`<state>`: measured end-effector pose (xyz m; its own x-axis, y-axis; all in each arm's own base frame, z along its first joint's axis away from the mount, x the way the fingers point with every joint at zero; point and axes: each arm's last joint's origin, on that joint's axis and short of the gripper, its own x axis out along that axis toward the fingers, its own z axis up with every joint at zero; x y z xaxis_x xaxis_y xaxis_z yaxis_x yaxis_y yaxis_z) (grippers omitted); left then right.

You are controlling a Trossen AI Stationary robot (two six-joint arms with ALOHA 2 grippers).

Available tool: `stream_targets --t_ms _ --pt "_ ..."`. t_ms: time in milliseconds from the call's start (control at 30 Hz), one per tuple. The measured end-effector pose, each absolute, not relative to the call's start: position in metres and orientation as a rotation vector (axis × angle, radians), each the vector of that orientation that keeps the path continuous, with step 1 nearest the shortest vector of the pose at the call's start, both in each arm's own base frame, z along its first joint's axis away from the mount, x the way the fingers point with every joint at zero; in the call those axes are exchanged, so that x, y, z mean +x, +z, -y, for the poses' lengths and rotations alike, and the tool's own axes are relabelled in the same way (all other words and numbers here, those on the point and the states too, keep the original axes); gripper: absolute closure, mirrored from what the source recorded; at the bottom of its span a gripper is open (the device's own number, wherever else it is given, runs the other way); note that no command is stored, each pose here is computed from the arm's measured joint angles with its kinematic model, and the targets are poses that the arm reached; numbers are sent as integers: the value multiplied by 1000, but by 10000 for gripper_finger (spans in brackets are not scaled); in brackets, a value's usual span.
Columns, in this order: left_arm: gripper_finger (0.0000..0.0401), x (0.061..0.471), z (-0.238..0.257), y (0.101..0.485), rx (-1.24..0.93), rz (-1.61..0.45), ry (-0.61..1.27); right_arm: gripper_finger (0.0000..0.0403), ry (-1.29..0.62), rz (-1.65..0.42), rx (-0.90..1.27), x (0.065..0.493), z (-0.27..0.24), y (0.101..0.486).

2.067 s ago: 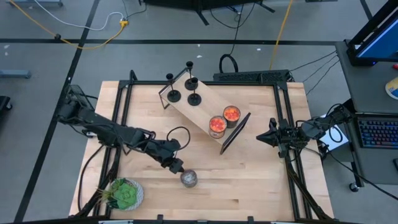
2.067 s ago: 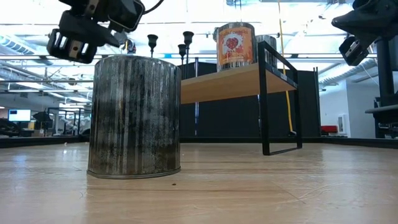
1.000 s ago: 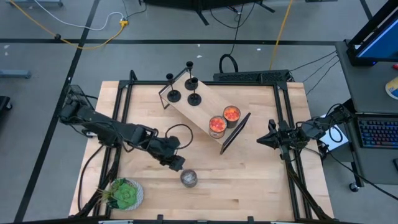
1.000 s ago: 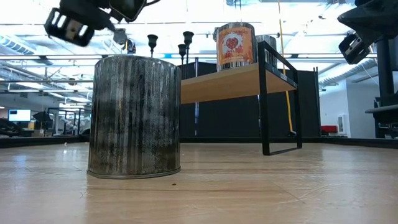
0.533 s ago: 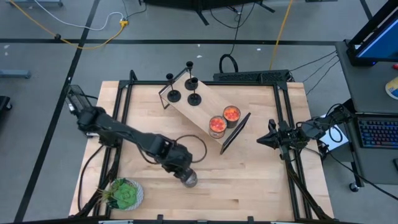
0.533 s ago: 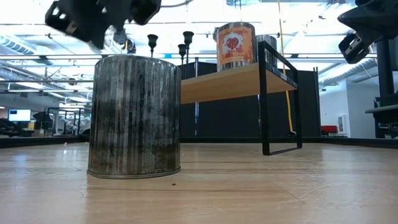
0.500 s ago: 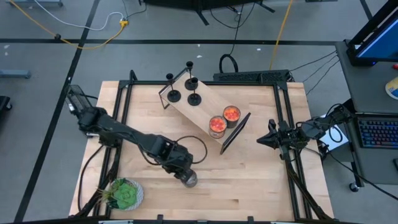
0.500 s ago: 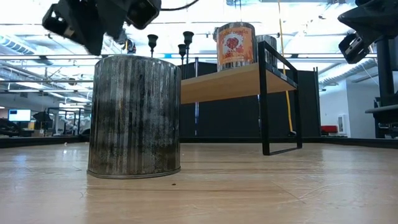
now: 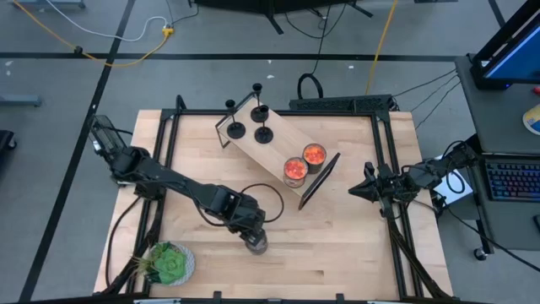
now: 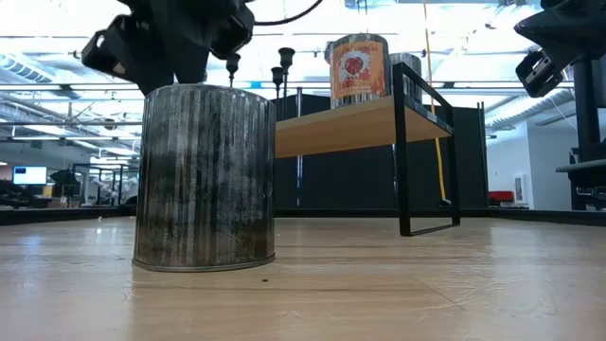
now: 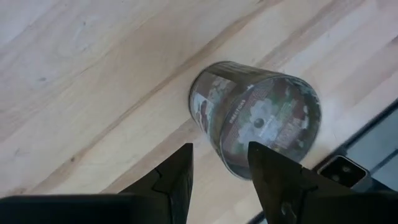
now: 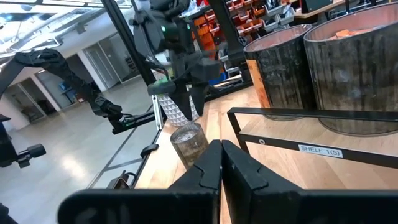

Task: Pick & Place candle stick holders
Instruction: Put the brown scented candle on the shelf

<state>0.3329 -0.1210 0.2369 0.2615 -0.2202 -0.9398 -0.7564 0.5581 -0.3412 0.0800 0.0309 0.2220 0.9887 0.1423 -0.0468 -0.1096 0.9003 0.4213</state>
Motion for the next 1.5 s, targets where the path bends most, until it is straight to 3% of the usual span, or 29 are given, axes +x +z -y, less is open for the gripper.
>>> stream_targets --t_ms 333,1200,1500 --pt "244 341 124 213 -908 -1346 477 403 131 -77 439 80 -31 222" --pt "246 342 123 213 -886 -1319 490 403 131 -78 439 80 -31 222" --pt "318 342 123 213 -861 -1315 481 403 131 -77 439 80 -31 222"
